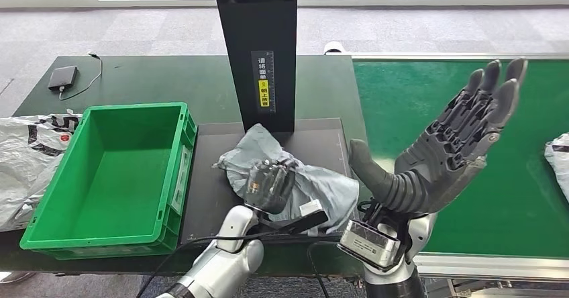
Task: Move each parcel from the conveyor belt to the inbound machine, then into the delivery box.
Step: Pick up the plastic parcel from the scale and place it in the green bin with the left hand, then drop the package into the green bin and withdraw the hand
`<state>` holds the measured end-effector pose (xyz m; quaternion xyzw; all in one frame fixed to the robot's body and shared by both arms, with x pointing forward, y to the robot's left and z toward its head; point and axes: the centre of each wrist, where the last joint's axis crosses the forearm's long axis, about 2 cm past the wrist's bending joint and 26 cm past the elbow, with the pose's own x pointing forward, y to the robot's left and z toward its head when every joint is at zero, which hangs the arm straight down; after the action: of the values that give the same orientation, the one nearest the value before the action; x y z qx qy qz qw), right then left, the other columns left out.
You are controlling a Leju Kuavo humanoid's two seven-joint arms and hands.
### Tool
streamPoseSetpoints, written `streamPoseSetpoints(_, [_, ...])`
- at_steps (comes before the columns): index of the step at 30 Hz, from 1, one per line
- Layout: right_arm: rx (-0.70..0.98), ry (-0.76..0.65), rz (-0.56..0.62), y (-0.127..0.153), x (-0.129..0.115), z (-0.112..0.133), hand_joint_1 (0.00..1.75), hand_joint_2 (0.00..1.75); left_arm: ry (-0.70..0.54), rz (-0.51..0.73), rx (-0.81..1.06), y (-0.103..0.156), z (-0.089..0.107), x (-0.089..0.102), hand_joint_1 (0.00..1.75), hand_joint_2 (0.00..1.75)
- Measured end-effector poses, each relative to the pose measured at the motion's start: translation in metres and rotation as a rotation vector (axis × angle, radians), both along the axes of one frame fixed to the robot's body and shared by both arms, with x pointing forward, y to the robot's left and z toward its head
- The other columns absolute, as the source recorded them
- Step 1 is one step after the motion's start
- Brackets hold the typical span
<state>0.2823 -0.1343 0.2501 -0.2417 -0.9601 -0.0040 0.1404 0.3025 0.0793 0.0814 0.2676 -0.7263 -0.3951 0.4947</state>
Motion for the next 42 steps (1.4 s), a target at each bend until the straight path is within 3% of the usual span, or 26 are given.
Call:
streamPoseSetpoints(3, [0.003, 0.004, 0.003, 0.000, 0.000, -0.001, 0.00, 1.75, -0.269, 0.159, -0.065, 0.037, 0.033, 0.019, 1.75, 1.75])
streamPoseSetpoints(6, [0.005, 0.007, 0.004, 0.000, 0.000, -0.001, 0.00, 1.75, -0.396, 0.297, -0.095, 0.073, 0.058, 0.026, 1.75, 1.75])
streamPoseSetpoints(12, [0.005, 0.007, 0.004, 0.000, 0.001, -0.001, 0.00, 1.75, -0.503, 0.413, -0.115, 0.106, 0.081, 0.026, 1.75, 1.75])
streamPoseSetpoints(21, [0.005, 0.010, 0.005, 0.000, 0.001, -0.002, 0.00, 1.75, -0.576, 0.465, -0.107, 0.122, 0.096, 0.023, 1.75, 1.75])
streamPoseSetpoints(27, [0.010, 0.014, 0.008, 0.001, 0.001, -0.003, 0.00, 1.75, -0.790, 0.531, -0.124, 0.150, 0.140, 0.011, 1.75, 1.75])
streamPoseSetpoints(30, [0.007, 0.015, 0.007, 0.001, 0.001, -0.003, 0.00, 1.75, -0.832, 0.591, -0.113, 0.159, 0.153, 0.005, 1.75, 1.75])
streamPoseSetpoints(35, [0.001, 0.011, 0.003, 0.000, 0.000, -0.003, 0.00, 1.75, -0.761, 0.686, -0.090, 0.177, 0.139, 0.008, 1.75, 1.75])
streamPoseSetpoints(39, [0.003, 0.010, 0.003, 0.000, 0.000, -0.002, 0.00, 1.75, -0.656, 0.773, -0.027, 0.223, 0.105, 0.028, 1.75, 1.75])
streamPoseSetpoints(42, [0.003, 0.019, 0.003, 0.000, -0.002, -0.005, 0.00, 1.75, -0.564, 0.851, -0.004, 0.252, 0.077, 0.030, 1.75, 1.75])
